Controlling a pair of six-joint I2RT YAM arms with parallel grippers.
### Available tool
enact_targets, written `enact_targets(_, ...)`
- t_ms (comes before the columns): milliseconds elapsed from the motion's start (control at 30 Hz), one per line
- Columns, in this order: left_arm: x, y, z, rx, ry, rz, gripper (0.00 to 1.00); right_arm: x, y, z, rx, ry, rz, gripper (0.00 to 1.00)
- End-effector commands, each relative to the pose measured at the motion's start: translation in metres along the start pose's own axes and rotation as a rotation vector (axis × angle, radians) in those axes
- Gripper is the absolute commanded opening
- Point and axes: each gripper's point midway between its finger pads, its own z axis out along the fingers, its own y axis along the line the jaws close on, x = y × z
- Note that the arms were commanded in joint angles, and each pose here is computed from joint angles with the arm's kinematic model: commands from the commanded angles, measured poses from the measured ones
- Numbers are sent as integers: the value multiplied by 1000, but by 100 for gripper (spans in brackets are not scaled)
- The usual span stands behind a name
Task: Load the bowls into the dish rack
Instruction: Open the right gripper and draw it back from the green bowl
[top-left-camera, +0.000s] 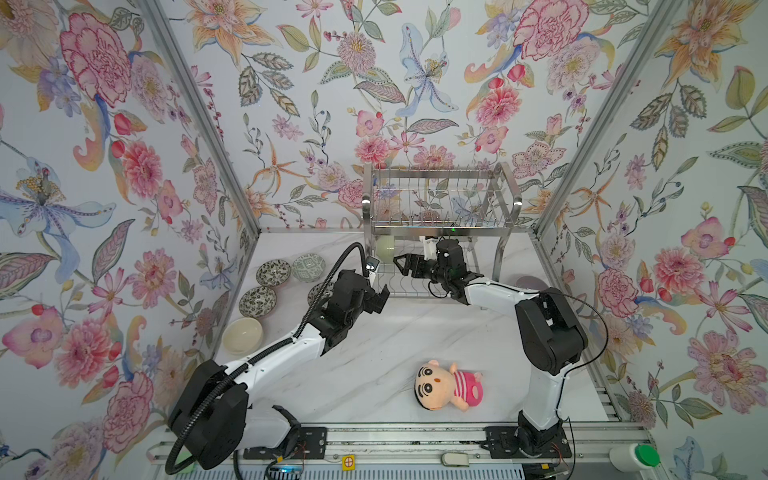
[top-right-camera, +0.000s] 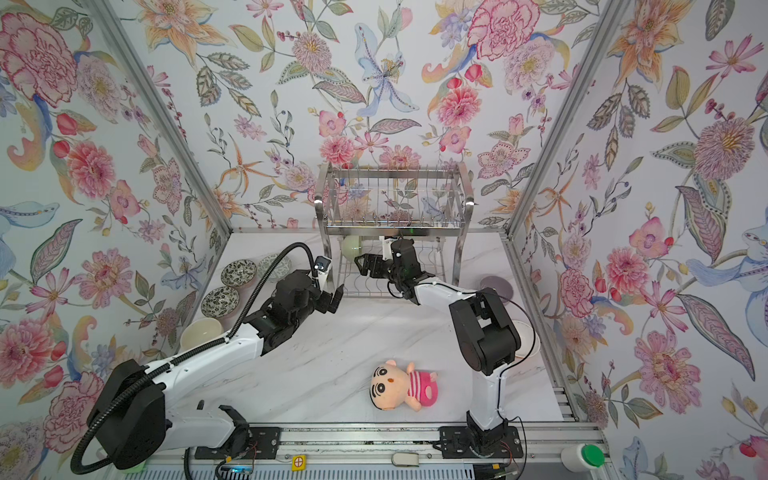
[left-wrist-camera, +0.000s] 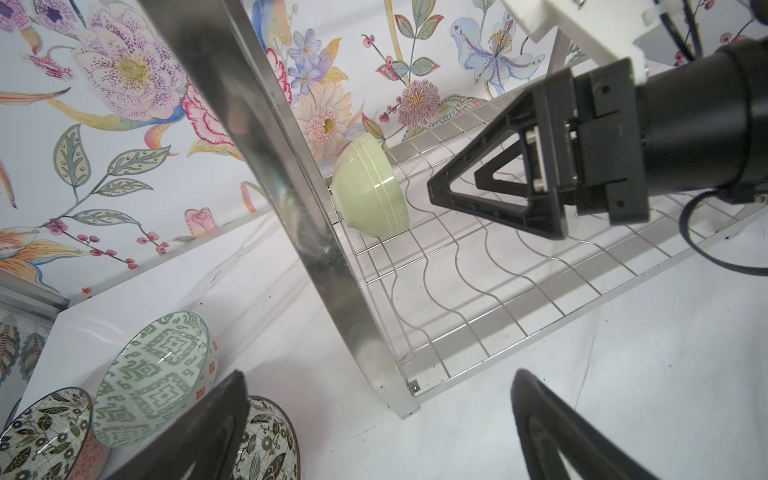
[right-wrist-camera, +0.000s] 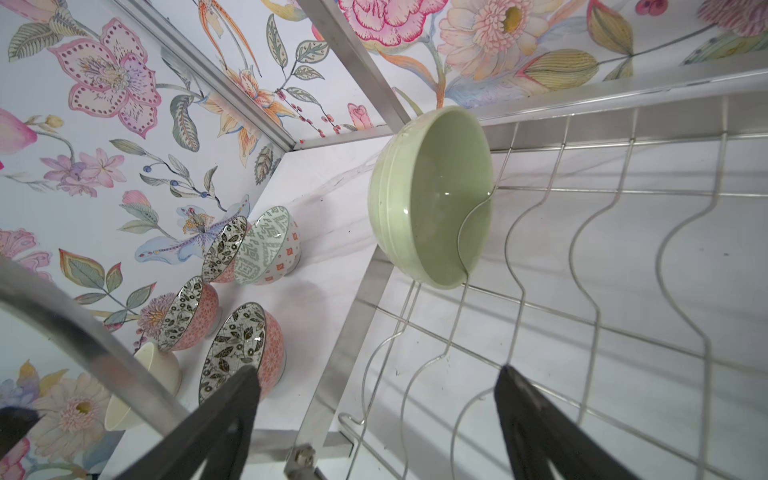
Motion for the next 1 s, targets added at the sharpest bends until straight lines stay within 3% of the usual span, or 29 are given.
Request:
enact_targets(0,-17,7,-10,-23,-40,-27,100,-13,11,-20,21,-44,-56,97)
enact_targets(367,-52,10,-45,43,-72,-192,100,4,17,-65,135,-6,-138,99)
enact_targets(667,-17,21,-69,7,50,-241,99,17,18,-102,209,16,-183,99)
enact_targets(800,0,4,-74,96,73,-313,99,27,8,-127,298,55,-187,99)
enact_targets(967,-5,-30,-77,234,-16,-389,99,38,-6,-166,394,88,-185,99)
